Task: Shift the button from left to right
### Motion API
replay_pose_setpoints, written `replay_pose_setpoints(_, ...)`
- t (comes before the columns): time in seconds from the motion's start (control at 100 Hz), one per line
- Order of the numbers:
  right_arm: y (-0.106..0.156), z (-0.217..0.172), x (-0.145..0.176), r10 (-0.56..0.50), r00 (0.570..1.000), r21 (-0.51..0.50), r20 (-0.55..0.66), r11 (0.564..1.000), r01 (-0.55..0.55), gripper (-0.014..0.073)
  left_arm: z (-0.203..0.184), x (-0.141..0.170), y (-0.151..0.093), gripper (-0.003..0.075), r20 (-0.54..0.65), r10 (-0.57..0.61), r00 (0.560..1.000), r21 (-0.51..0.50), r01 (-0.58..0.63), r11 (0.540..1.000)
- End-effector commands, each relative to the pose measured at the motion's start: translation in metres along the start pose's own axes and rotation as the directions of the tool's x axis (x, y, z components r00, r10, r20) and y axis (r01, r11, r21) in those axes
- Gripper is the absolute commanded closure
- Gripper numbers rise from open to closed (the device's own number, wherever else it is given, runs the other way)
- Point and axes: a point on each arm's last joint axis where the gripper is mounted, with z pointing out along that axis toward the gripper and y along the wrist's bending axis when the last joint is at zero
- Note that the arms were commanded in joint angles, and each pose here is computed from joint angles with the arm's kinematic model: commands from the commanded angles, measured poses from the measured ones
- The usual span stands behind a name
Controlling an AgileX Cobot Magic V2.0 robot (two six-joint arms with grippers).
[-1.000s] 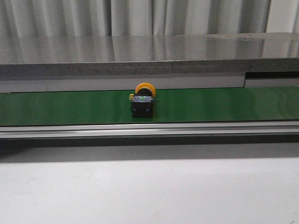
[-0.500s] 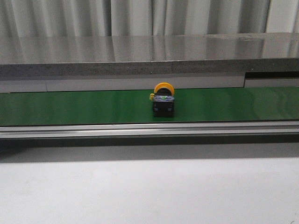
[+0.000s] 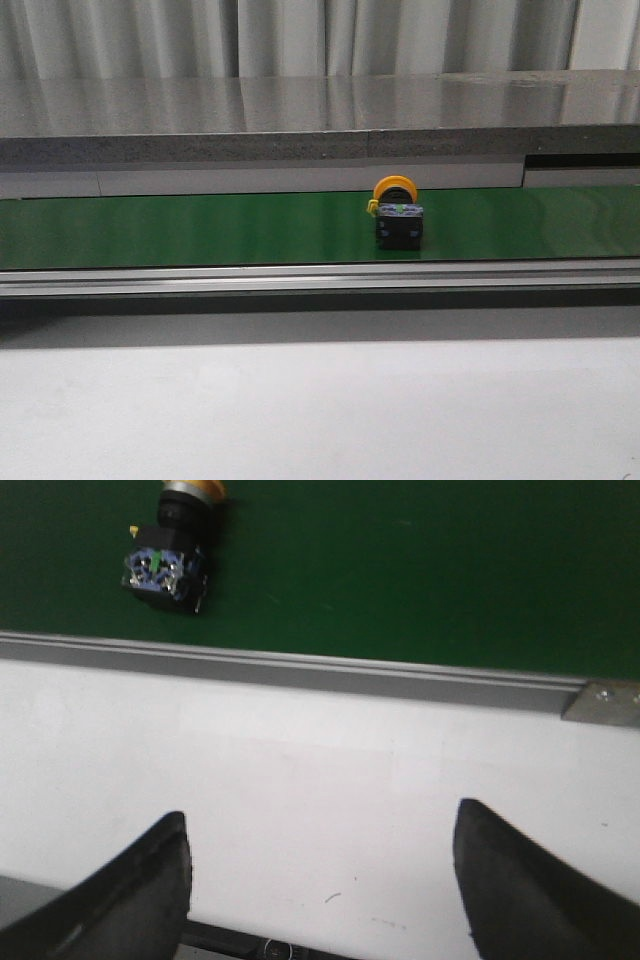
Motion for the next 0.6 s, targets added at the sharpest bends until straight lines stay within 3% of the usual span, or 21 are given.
replay_pose_setpoints(0.0,0.005,-0.003,-0.027,0.011,0.996,-0.022,0.085,1.000,-0.010,0.0044,-0.001,-0.015,0.001,0.0740,0.094,-0.011,0.995,-0.005,0.012,1.000)
replay_pose_setpoints(0.28,0.024,0.043,-0.068,-0.081,0.995,-0.039,0.050,0.996,0.083,0.0044,-0.001,-0.015,0.001,0.0740,0.094,-0.011,0.995,-0.005,0.012,1.000)
replay_pose_setpoints(0.59,0.046,0.100,-0.093,-0.183,0.983,-0.047,-0.026,0.982,0.181,0.0044,-0.001,-0.015,0.001,0.0740,0.094,-0.011,0.995,-0.005,0.012,1.000)
